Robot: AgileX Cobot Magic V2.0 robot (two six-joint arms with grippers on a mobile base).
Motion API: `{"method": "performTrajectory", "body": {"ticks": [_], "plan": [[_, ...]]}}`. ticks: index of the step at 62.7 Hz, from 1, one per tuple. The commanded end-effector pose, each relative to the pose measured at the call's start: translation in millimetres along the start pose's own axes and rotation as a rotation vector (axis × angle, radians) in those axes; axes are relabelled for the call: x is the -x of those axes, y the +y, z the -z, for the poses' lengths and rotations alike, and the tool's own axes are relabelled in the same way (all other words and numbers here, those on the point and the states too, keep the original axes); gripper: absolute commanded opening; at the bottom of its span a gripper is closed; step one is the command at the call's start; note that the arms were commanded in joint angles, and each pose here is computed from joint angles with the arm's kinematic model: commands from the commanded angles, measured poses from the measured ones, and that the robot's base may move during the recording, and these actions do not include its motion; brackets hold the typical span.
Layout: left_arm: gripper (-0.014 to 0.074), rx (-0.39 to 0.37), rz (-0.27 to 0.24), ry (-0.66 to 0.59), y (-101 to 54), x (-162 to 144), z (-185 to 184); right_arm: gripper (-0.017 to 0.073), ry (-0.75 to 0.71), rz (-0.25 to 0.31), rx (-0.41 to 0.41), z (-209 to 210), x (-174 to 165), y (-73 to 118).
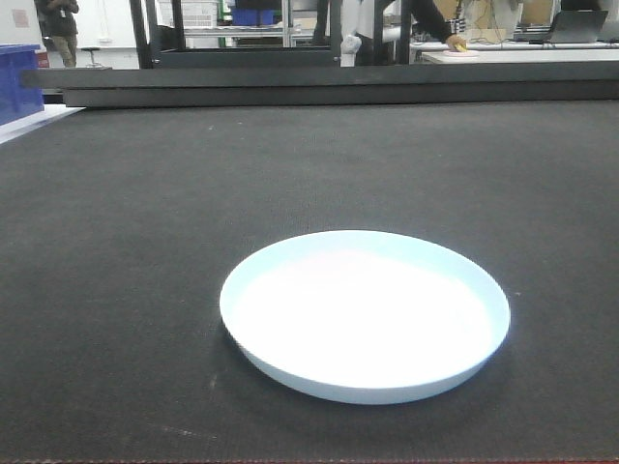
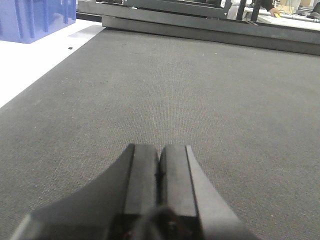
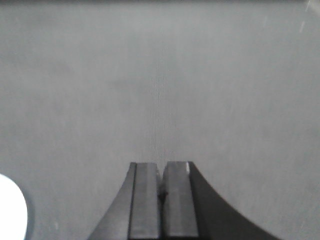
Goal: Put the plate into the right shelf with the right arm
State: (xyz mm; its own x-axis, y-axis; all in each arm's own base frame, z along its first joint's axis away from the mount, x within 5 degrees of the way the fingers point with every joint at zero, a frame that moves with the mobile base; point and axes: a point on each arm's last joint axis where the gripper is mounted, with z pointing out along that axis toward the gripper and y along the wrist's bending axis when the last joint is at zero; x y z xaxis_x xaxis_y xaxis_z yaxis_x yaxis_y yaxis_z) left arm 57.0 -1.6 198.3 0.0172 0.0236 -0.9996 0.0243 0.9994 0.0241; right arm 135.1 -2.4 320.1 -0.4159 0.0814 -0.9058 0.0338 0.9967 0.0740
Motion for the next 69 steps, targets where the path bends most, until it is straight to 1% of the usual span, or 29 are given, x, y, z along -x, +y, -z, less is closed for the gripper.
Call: {"method": "performTrajectory", "body": {"ticks": [1, 8, 21, 24, 28, 32, 34, 35, 38, 40, 41, 46, 48, 56, 69], "plan": [[-0.0128, 0.012, 0.015, -0.089, 1.1, 5.2, 0.8, 0.0054, -0.033, -0.002, 0.004, -9.3, 19.0, 1.3], [-0.0128, 0.012, 0.015, -0.089, 1.1, 5.2, 0.8, 0.0054, 0.072, 0.018, 0.045, -25.4, 18.0, 9.1], [-0.0128, 0.012, 0.015, -0.089, 1.1, 5.2, 0.8, 0.0055, 0.274, 0.092, 0.172, -54.3, 11.2, 39.8], [-0.0128, 0.012, 0.015, -0.089, 1.1, 5.2, 0.8, 0.0057, 0.333, 0.085, 0.194, -61.5, 8.3, 48.6], [-0.0128, 0.012, 0.015, -0.089, 1.1, 5.2, 0.8, 0.0069, 0.434, 0.079, 0.204, -72.9, 4.4, 59.2], [-0.0128, 0.012, 0.015, -0.089, 1.1, 5.2, 0.8, 0.0148, 0.541, 0.097, 0.201, -84.9, 0.5, 69.1], [-0.0128, 0.012, 0.015, -0.089, 1.1, 5.2, 0.8, 0.0221, 0.592, 0.098, 0.197, -90.3, -0.1, 74.6], [-0.0128, 0.012, 0.015, -0.089, 1.1, 5.2, 0.8, 0.0271, 0.612, 0.097, 0.194, -92.5, -0.2, 76.7], [-0.0128, 0.012, 0.015, -0.089, 1.1, 5.2, 0.8, 0.0375, 0.657, 0.081, 0.183, -99.6, 2.3, 83.1], [-0.0128, 0.012, 0.015, -0.089, 1.1, 5.2, 0.8, 0.0456, 0.694, 0.056, 0.169, -105.8, 3.5, 87.7], [-0.0128, 0.012, 0.015, -0.089, 1.1, 5.2, 0.8, 0.0485, 0.716, 0.041, 0.160, -107.8, 3.4, 89.5], [-0.0128, 0.012, 0.015, -0.089, 1.1, 5.2, 0.8, 0.0609, 0.803, 0.011, 0.124, -122.5, 3.5, 98.8], [-0.0128, 0.012, 0.015, -0.089, 1.1, 5.2, 0.8, 0.0629, 0.832, 0.006, 0.113, -126.9, 3.6, 101.6], [-0.0128, 0.012, 0.015, -0.089, 1.1, 5.2, 0.8, 0.0622, 0.930, -0.011, 0.073, -143.4, 0.5, 116.1], [-0.0128, 0.012, 0.015, -0.089, 1.1, 5.2, 0.8, 0.0622, 0.937, -0.051, 0.063, -159.6, -11.1, 135.1]]}}
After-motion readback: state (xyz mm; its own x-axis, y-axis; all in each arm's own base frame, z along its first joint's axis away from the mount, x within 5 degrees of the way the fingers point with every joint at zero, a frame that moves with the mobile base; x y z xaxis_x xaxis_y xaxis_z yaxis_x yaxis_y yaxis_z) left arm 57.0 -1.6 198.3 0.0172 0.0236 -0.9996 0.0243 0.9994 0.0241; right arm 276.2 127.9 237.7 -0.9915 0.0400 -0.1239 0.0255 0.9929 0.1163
